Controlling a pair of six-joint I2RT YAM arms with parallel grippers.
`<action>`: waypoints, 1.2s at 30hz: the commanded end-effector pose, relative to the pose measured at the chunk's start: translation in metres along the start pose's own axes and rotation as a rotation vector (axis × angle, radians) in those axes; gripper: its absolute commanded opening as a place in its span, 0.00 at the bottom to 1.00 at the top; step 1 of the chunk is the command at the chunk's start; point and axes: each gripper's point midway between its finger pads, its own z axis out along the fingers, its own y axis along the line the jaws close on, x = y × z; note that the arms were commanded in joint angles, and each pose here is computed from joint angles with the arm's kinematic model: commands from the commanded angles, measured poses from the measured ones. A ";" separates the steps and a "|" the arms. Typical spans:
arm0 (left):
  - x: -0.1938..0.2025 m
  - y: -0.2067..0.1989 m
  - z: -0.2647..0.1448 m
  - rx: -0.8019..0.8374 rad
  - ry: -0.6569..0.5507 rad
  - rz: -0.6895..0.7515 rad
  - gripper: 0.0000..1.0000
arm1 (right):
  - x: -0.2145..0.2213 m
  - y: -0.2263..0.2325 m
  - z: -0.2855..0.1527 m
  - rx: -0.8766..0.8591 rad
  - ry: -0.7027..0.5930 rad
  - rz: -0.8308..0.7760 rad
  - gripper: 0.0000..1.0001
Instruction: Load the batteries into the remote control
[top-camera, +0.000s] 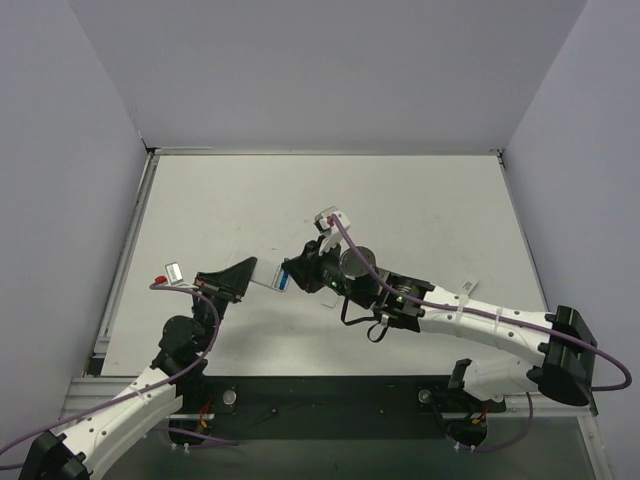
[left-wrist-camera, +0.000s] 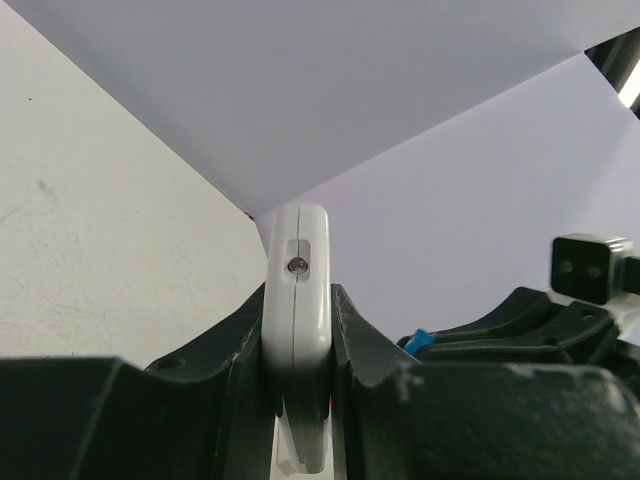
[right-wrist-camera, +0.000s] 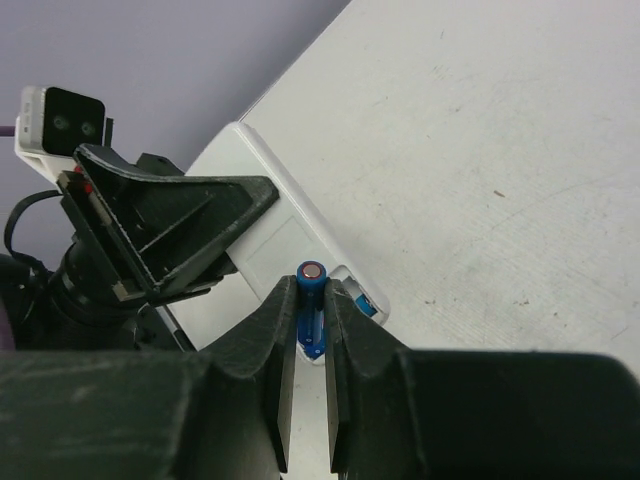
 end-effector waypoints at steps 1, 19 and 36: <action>0.006 0.007 -0.004 -0.021 0.037 0.036 0.00 | -0.053 0.007 -0.024 -0.008 -0.022 -0.184 0.00; 0.026 0.011 -0.014 -0.074 0.194 0.135 0.00 | 0.109 -0.177 -0.088 0.259 1.098 -0.561 0.00; 0.021 0.001 -0.023 -0.052 0.214 0.191 0.00 | 0.186 -0.208 -0.091 0.193 1.426 -0.589 0.13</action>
